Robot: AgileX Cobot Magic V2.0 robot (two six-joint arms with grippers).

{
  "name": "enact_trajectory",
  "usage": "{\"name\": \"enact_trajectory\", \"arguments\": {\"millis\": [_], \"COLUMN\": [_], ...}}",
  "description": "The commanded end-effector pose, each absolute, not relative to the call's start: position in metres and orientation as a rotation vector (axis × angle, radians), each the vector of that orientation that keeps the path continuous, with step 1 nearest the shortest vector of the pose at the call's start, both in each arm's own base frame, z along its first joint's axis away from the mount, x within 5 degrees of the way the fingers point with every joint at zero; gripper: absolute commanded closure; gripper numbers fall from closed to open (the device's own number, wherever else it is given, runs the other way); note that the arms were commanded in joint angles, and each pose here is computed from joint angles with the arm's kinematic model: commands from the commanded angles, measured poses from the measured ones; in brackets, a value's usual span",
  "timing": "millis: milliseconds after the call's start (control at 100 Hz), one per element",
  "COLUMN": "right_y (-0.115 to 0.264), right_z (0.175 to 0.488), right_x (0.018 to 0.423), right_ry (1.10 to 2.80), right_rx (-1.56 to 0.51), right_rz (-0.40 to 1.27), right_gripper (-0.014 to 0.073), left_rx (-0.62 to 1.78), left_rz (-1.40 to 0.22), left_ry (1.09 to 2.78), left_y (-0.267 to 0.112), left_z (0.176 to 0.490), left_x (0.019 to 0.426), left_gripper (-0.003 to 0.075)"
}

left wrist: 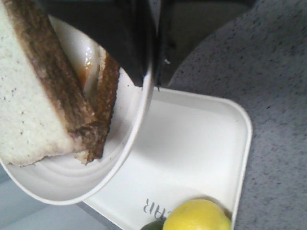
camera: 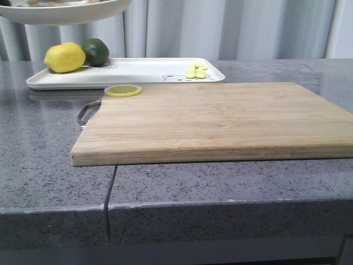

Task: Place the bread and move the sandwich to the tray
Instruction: 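Lift the plate with the left gripper and carry it over the tray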

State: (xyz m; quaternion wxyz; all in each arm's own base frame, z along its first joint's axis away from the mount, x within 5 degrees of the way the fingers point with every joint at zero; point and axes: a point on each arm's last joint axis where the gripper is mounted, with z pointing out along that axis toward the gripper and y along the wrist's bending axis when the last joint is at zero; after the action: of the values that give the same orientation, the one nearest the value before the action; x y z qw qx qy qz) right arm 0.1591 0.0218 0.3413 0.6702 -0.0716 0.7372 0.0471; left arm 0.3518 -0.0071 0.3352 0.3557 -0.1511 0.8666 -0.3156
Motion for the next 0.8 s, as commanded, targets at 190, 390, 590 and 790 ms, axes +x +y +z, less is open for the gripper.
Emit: {"name": "enact_trajectory", "arguments": {"millis": [190, 390, 590, 790], "right_y": [0.017, 0.017, 0.016, 0.016], "right_z": [0.354, 0.354, 0.353, 0.352], "right_x": [0.158, 0.158, 0.16, 0.162], "right_ry": [1.609, 1.607, 1.611, 1.62], "right_rx": [-0.116, -0.113, -0.11, -0.109], "right_rz": [0.074, 0.07, 0.067, 0.066], "right_gripper": [0.0171, 0.0171, 0.0171, 0.0171], "left_rx": [-0.383, -0.334, -0.306, -0.304], "left_rz": [-0.941, -0.998, -1.029, -1.008], "left_ry": [2.128, 2.171, 2.216, 2.231], "left_y": [-0.025, -0.035, -0.05, -0.057], "left_z": [0.359, 0.349, 0.332, 0.325], "left_x": [0.4, 0.434, 0.462, 0.48], "left_gripper": [0.074, 0.074, 0.074, 0.074]}}
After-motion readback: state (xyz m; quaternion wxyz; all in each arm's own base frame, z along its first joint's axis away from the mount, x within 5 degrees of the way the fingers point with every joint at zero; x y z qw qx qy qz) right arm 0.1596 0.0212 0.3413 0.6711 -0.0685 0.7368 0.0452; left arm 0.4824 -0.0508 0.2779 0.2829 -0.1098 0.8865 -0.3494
